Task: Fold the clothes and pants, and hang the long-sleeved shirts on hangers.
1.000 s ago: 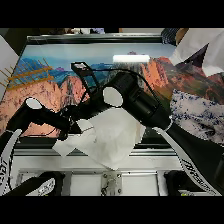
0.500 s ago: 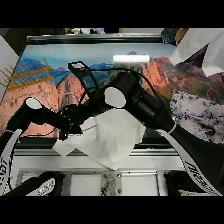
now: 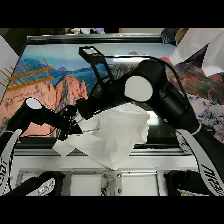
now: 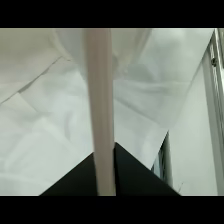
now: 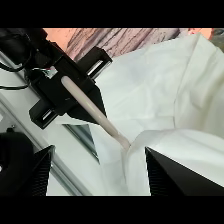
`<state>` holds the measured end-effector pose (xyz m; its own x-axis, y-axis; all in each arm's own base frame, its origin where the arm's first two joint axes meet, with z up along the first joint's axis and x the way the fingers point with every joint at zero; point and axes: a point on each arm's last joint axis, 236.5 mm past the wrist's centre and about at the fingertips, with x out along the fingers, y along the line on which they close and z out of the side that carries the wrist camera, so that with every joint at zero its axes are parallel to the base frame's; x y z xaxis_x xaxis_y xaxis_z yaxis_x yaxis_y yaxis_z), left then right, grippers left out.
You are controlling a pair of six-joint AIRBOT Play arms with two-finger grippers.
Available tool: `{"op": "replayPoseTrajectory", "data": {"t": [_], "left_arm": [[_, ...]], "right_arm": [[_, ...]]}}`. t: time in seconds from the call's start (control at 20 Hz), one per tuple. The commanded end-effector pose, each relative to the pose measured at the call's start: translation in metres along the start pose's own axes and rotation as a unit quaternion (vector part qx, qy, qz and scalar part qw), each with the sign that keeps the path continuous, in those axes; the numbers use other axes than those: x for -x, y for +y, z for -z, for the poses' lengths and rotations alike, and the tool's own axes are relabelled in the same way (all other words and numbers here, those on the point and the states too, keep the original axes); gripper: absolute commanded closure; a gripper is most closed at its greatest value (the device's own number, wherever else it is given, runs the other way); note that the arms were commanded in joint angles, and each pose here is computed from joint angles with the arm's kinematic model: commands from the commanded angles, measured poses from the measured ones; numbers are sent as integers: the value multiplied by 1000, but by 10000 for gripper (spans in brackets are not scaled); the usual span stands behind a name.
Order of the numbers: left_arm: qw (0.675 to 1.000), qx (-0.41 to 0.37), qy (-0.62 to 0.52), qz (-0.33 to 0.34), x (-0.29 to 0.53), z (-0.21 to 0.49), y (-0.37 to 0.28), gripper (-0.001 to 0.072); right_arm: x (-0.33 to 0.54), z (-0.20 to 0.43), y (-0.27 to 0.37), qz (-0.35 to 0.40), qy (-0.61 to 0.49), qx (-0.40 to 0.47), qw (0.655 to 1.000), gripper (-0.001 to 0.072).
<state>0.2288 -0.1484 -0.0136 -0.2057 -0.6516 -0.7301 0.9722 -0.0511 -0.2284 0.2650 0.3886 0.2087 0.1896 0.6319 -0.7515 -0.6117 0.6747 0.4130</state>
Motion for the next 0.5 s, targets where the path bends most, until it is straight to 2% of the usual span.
{"op": "replayPoseTrajectory", "data": {"t": [0.0,0.45], "left_arm": [[1000,1,0,-1,0,0,0,690],[1000,1,0,-1,0,0,0,690]], "right_arm": [[11,9,-2,-17,22,-3,1000,87],[21,11,-4,-20,24,30,999,88]]}}
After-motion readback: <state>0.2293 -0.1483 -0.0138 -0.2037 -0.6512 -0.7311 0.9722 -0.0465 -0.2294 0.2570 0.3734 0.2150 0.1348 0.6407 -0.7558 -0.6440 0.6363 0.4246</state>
